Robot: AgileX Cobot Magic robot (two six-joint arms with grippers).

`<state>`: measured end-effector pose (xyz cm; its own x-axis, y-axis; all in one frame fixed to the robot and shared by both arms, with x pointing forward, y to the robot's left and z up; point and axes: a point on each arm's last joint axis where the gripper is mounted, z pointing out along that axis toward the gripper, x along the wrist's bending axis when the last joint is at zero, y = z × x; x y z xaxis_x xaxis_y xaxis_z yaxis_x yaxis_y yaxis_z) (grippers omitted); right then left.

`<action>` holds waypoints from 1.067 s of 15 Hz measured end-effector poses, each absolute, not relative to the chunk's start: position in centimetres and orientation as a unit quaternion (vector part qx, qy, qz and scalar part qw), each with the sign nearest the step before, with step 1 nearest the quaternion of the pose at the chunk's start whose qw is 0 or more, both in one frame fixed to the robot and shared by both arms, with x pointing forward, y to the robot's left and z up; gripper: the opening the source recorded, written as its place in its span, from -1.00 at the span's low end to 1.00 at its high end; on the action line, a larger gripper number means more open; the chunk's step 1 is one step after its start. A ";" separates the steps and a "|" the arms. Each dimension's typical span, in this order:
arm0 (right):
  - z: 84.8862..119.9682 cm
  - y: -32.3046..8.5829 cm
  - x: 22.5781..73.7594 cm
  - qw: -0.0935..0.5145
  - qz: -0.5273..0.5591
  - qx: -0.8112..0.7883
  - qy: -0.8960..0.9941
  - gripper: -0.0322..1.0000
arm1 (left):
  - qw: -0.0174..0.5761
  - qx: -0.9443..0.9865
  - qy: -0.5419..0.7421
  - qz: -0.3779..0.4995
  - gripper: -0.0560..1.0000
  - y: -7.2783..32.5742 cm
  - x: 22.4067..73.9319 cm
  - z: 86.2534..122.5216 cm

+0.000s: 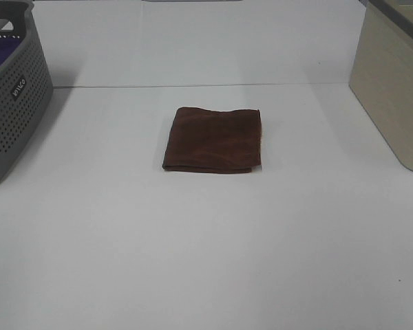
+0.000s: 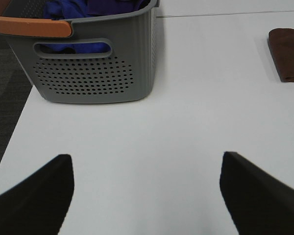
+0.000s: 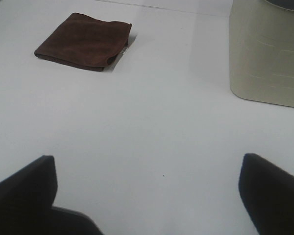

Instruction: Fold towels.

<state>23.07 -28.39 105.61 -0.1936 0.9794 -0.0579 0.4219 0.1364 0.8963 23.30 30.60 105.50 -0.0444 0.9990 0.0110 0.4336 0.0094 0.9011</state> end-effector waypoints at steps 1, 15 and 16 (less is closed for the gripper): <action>105.6 -28.4 23.1 0.355 0.393 0.527 0.665 0.93 | 0.367 0.590 0.607 0.385 0.55 30.5 23.3 105.5; 105.6 -28.4 23.1 0.355 0.393 0.527 0.665 0.93 | 0.375 0.613 0.585 0.377 0.55 30.0 23.3 105.5; 105.6 -28.4 23.1 0.355 0.393 0.527 0.665 0.93 | 0.375 0.613 0.585 0.377 0.55 30.0 23.3 105.5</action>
